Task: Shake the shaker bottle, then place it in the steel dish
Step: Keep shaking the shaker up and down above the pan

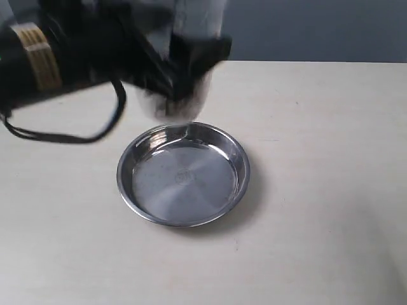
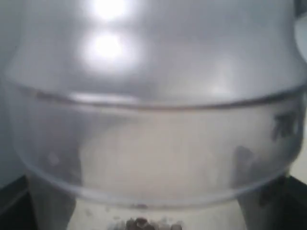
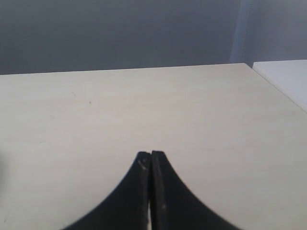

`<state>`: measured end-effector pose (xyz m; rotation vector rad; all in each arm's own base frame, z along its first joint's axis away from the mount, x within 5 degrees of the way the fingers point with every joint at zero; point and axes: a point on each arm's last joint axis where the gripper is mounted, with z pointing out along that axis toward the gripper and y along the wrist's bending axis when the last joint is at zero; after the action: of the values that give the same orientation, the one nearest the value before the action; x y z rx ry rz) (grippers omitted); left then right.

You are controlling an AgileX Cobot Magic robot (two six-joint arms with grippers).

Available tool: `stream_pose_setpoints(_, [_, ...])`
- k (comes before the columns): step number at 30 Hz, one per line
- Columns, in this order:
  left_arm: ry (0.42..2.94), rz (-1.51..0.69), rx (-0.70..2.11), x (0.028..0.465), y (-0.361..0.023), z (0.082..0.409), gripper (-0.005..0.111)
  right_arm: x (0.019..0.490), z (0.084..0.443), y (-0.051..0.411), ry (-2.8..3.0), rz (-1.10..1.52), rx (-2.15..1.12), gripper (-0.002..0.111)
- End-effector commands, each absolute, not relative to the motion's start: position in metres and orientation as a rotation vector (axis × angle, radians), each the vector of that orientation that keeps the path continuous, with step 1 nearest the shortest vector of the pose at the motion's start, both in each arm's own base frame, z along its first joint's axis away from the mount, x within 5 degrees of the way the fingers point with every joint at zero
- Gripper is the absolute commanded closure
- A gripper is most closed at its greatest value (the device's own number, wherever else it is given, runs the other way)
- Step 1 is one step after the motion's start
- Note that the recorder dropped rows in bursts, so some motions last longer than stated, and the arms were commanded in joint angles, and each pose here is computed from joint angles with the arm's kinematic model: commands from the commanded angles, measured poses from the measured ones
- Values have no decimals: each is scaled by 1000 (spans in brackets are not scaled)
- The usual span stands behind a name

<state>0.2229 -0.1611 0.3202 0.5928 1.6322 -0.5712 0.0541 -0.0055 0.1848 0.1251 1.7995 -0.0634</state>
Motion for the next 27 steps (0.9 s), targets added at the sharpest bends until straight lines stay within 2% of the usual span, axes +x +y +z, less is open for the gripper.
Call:
stream_pose_setpoints(1, [1896,-529,568,235,-163,257,106,54,186,-6,1786,-68,126,109])
stream_pose_setpoints(2, [1842,-563,548,234,-164,270,106,54,186,-6,1786,-68,126,109])
stream_pose_setpoints(3, [1687,-628,527,229,-164,305,106,54,186,-6,1786,-68,126,109])
stream_pose_setpoints(4, [1448,-618,571,215,-158,355,106,54,186,-6,1786,-68,126,109])
stream_pose_setpoints(5, [1449,-583,577,215,-156,358,106,54,186,-6,1784,-68,126,109])
stream_pose_setpoints(6, [1676,-533,570,226,-158,314,106,54,186,-6,1784,-68,126,109])
stream_pose_setpoints(8, [1959,-511,571,236,-162,238,106,54,186,-6,1784,-68,126,109])
stream_pose_setpoints(9, [1921,-546,553,236,-163,245,106,54,186,-6,1784,-68,126,109])
stream_pose_setpoints(10, [1715,-615,547,229,-164,288,106,54,186,-6,1784,-68,126,109])
stream_pose_setpoints(12, [1428,-582,585,220,-158,347,106,54,186,-6,1784,-68,126,109])
stream_pose_setpoints(13, [1446,-563,544,221,-154,353,106,54,186,-6,1784,-68,126,109])
stream_pose_setpoints(16, [1876,-496,551,240,-160,256,106,54,186,-6,1784,-68,126,109])
stream_pose_setpoints(17, [1947,-502,542,242,-162,237,106,54,186,-6,1784,-68,126,109])
stream_pose_setpoints(18, [1959,-531,501,242,-162,238,106,54,186,-6,1784,-68,126,109])
stream_pose_setpoints(20, [1687,-607,503,234,-162,297,106,54,186,-6,1784,-68,126,109])
stream_pose_setpoints(22, [1585,-608,495,227,-157,324,106,54,186,-6,1784,-68,126,109])
stream_pose_setpoints(23, [1626,-597,492,228,-156,316,106,54,186,-6,1784,-68,126,109])
stream_pose_setpoints(26, [1875,-551,556,237,-162,240,106,54,186,-6,1784,-68,126,109])
stream_pose_setpoints(27, [1911,-568,514,241,-162,231,106,54,186,-6,1784,-68,126,109])
